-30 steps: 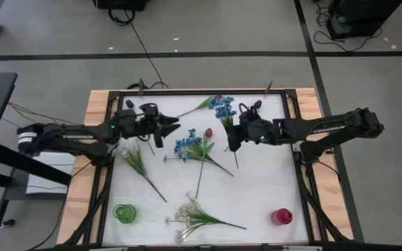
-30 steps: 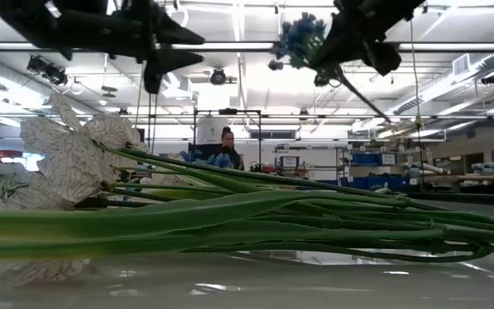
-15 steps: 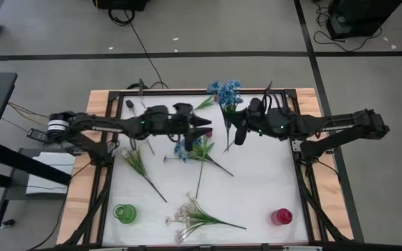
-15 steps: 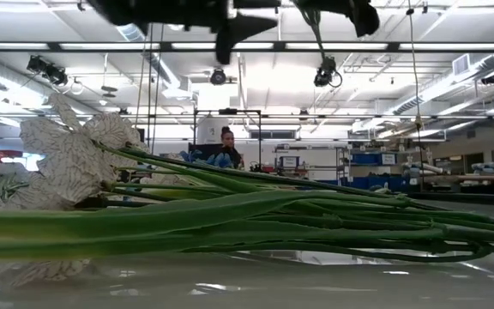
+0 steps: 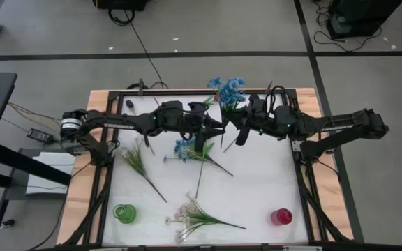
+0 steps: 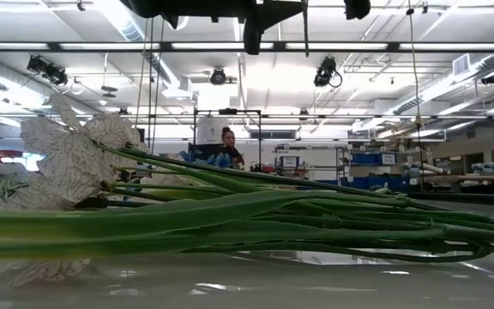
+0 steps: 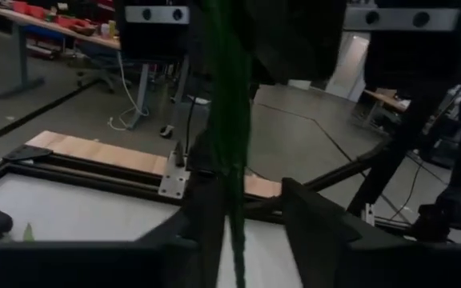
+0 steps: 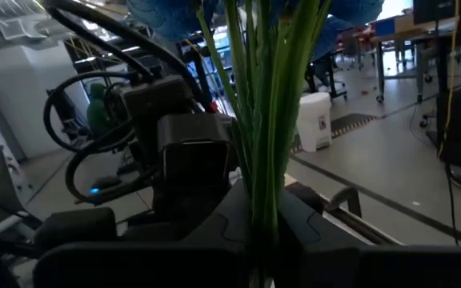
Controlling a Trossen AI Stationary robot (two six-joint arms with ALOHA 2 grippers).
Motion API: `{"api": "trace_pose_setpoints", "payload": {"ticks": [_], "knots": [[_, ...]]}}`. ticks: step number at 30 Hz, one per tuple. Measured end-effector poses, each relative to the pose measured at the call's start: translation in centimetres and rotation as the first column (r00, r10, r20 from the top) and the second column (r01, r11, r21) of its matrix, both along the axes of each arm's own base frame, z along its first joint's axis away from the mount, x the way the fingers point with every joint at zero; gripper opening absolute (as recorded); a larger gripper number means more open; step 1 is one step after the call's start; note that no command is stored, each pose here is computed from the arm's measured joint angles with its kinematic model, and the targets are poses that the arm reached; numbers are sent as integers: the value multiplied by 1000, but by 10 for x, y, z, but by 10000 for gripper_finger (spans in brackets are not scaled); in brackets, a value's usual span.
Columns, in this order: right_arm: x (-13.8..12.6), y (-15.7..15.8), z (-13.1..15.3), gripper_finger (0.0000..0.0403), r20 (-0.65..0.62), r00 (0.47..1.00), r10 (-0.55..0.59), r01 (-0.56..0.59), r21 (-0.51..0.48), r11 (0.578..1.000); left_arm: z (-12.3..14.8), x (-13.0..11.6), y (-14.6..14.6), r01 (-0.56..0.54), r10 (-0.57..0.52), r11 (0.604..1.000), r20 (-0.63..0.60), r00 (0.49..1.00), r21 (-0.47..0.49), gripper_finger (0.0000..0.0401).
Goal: Sort flowers into vase by color
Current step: Put the right blue flowers into the red flower vase
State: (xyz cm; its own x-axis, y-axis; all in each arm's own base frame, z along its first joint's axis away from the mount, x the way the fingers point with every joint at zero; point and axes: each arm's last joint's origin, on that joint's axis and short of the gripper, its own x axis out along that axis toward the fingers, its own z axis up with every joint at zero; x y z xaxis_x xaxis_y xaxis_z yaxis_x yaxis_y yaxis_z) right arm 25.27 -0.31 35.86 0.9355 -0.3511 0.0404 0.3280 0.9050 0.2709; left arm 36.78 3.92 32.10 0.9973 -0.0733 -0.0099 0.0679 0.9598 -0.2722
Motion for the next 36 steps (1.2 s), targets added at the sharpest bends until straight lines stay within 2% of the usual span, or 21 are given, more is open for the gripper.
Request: {"api": "trace_pose_setpoints", "payload": {"ticks": [4, 6, 11, 17, 21, 25, 31, 33, 36], "knots": [[0, 1, 0, 30, 2, 999, 37, -37, -1, 999, 0, 0, 3, -1, 1, 1000, 0, 1000, -7, 34], [0, 2, 1, 32, 9, 998, 57, -57, -2, 998, 0, 0, 2, 11, -11, 1000, 2, 1000, -7, 12], [1, 2, 1, 55, 14, 997, 76, -75, -4, 997, 1, -1, 1, 46, -46, 999, 3, 999, 6, 6], [-13, 2, 6, 131, -41, 996, 73, -75, -65, 995, 1, -4, 0, 65, -64, 997, -30, 998, 44, 3], [-25, 3, 9, 184, -44, 989, 138, -138, -6, 990, 3, -5, 0, 68, -64, 997, -89, 994, 41, 2], [-23, 6, 3, 214, -79, 971, 226, -222, 55, 973, 9, -6, 0, 69, -64, 996, -80, 995, 55, 1], [-16, 6, -4, 204, -102, 967, 235, -227, 83, 970, 15, -5, 0, 69, -64, 996, -76, 995, 59, 1], [-16, 6, -4, 186, -104, 967, 234, -225, 91, 970, 14, -5, 0, 70, -65, 996, -90, 994, 56, 1], [-15, 6, -5, 135, -106, 967, 233, -224, 92, 970, 13, -5, 0, 69, -64, 996, -100, 993, 49, 0]]}}
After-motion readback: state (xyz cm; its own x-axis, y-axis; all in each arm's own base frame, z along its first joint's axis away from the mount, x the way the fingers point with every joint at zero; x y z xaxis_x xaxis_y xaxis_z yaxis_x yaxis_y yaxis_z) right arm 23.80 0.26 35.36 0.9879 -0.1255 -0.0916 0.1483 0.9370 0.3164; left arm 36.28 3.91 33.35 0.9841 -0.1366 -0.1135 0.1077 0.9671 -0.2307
